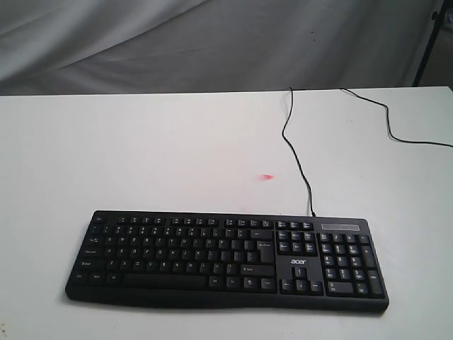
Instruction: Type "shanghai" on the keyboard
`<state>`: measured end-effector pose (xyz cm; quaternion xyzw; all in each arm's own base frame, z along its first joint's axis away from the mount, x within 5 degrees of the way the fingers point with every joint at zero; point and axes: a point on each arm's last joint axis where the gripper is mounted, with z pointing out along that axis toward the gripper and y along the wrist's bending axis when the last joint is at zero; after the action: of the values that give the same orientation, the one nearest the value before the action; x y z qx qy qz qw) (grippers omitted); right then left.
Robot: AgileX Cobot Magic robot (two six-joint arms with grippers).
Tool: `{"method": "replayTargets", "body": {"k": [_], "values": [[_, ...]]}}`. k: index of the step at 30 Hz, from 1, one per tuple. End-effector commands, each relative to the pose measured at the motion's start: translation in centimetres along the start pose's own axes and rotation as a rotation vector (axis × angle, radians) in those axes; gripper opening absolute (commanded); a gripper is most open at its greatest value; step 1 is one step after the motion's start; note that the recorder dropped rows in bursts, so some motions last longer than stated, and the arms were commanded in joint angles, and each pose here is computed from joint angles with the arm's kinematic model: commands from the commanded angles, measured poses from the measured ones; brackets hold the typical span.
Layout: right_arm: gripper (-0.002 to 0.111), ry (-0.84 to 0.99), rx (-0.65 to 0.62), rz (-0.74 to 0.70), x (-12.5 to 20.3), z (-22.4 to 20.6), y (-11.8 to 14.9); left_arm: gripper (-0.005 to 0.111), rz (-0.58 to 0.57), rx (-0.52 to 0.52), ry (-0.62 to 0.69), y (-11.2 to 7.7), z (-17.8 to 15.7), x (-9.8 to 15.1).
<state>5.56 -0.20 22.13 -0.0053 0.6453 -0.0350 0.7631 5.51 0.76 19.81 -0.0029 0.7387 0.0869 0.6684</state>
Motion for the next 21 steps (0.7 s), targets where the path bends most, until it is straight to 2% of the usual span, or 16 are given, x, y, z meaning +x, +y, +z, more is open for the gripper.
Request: {"method": "replayTargets", "body": {"k": [1,7,21], "values": [[0.0,-0.124,0.01,-0.001,-1.05,-0.13,-0.06,0.001,-0.003,0.005,0.004,-0.04,0.06,0.15],[0.0,-0.222,0.012,-0.002,-1.92,-0.28,-0.07,0.001,-0.003,0.005,0.004,-0.04,0.06,0.15],[0.0,-0.222,0.012,-0.002,-1.93,-0.28,-0.07,0.001,-0.003,0.005,0.004,-0.04,0.06,0.15]]}}
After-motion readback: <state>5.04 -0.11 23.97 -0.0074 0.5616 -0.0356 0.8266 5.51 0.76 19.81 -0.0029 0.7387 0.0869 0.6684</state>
